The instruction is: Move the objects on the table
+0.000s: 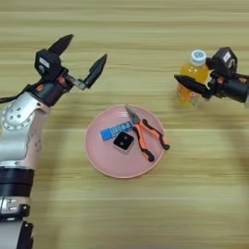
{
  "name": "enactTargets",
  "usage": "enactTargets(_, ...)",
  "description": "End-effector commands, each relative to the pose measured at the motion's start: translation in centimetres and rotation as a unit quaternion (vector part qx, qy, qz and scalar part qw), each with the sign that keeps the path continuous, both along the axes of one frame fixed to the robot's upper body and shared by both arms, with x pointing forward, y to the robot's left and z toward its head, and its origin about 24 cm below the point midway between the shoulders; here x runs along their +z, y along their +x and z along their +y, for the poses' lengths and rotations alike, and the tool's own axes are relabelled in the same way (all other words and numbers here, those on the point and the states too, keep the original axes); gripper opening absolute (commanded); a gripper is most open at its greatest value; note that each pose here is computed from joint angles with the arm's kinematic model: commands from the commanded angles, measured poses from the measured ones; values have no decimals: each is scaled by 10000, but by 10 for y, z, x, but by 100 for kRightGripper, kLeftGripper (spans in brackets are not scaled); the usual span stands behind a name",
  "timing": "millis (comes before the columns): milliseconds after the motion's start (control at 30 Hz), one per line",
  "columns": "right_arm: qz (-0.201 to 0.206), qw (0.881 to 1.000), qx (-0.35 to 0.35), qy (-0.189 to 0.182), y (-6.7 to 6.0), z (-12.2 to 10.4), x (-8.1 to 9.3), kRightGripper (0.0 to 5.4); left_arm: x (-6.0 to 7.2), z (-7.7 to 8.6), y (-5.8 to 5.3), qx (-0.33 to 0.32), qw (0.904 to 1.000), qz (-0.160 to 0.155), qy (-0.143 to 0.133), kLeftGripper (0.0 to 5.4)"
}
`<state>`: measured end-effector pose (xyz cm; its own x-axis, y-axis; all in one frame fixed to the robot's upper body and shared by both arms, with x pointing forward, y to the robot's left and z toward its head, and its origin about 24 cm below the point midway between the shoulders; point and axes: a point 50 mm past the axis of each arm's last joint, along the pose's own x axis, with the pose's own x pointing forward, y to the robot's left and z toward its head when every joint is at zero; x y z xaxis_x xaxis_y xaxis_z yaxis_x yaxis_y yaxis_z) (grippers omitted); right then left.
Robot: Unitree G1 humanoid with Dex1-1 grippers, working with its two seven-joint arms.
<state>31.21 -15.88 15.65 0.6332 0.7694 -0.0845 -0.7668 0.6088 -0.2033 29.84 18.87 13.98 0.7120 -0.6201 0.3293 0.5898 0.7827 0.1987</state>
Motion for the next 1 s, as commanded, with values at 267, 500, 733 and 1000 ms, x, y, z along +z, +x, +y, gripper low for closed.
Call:
enactTargets(267,-448,9956,816,75,-5,30,48,353,-1,-16,-21,-1776,9804,291,806,540)
enactTargets(500,-463,9907,1273,164,-25,47,56,353,-4,-25,-24,-2168,9705,367,992,540)
enactTargets(733,-468,9861,1589,146,-39,64,53,353,-7,-30,-22,-2233,9688,420,990,540)
enactTargets(1000,-438,9818,1840,175,-44,82,51,353,-10,-32,-23,-2352,9650,525,1030,540)
